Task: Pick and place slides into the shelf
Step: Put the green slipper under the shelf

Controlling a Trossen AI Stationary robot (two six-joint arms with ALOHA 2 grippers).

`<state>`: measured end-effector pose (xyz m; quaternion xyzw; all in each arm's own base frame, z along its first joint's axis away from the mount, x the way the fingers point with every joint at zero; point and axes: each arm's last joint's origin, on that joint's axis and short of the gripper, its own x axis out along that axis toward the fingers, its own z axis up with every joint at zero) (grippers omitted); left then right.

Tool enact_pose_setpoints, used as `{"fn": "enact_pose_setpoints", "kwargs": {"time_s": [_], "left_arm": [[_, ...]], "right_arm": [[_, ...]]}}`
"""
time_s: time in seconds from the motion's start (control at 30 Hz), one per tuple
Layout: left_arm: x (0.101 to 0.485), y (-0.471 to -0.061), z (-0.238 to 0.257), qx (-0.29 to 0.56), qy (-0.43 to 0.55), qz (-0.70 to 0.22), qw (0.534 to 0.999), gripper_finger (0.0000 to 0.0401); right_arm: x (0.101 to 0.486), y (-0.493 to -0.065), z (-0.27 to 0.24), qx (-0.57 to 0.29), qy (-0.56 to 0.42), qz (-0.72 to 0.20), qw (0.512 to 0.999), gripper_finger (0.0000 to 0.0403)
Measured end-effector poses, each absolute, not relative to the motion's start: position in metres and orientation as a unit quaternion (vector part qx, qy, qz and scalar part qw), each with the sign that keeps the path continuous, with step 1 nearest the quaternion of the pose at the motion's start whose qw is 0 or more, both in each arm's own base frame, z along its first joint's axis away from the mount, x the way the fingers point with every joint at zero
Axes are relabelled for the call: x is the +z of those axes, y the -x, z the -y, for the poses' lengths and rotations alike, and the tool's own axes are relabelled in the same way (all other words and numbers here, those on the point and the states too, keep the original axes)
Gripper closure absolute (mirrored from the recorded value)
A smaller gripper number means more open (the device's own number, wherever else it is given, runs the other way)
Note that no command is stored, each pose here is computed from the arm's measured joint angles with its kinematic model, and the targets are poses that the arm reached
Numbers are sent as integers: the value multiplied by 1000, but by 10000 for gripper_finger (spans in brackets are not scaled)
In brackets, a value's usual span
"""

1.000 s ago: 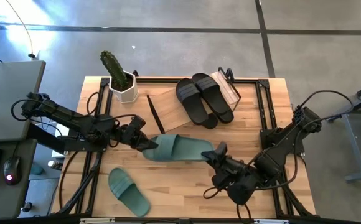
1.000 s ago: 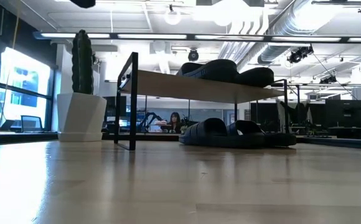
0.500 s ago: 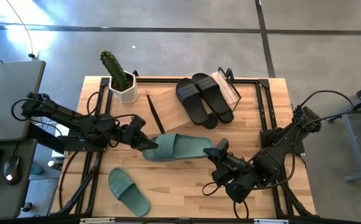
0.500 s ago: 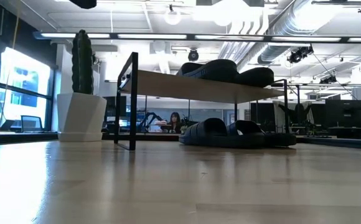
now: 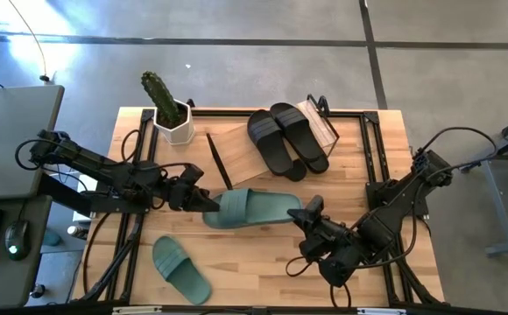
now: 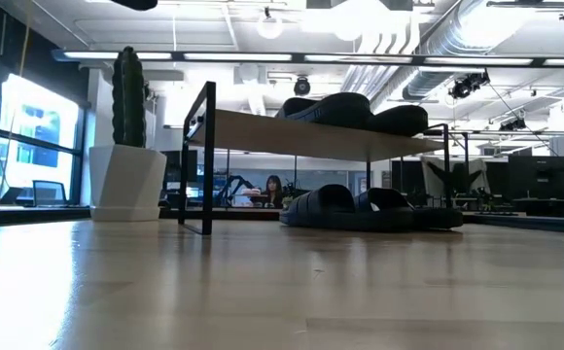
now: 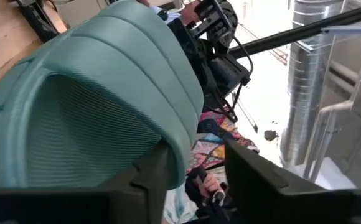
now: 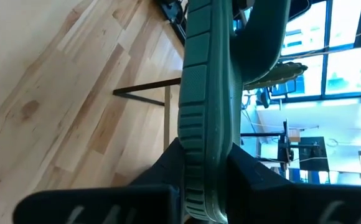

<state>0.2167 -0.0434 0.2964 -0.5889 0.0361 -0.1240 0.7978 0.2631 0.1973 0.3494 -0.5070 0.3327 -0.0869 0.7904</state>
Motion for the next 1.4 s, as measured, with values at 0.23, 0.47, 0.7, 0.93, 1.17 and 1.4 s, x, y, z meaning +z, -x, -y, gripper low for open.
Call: {"fn": "enact_pose_setpoints", "kwargs": {"time_s": [0.23,0.47,0.7,0.93,1.17,1.4], "left_arm": [[294,-217,43,-115,576,-44,808,199],[299,-213,43,-139,564,-36,813,195],[313,-199,40,-157,559,-5,814,213],[325,-184,37,-165,537,35,826,217],[326,-182,37,-165,521,40,837,217],[324,-182,37,-173,518,25,837,217]], "right_arm": [[350,-262,-198,-89,499,-330,796,366],[348,-252,-202,-95,514,-334,784,366],[341,-238,-200,-73,460,-380,799,366],[334,-224,-198,-80,322,-451,829,366],[314,-215,-199,-170,171,-530,813,368],[256,-221,-218,-238,145,-565,777,368]]}}
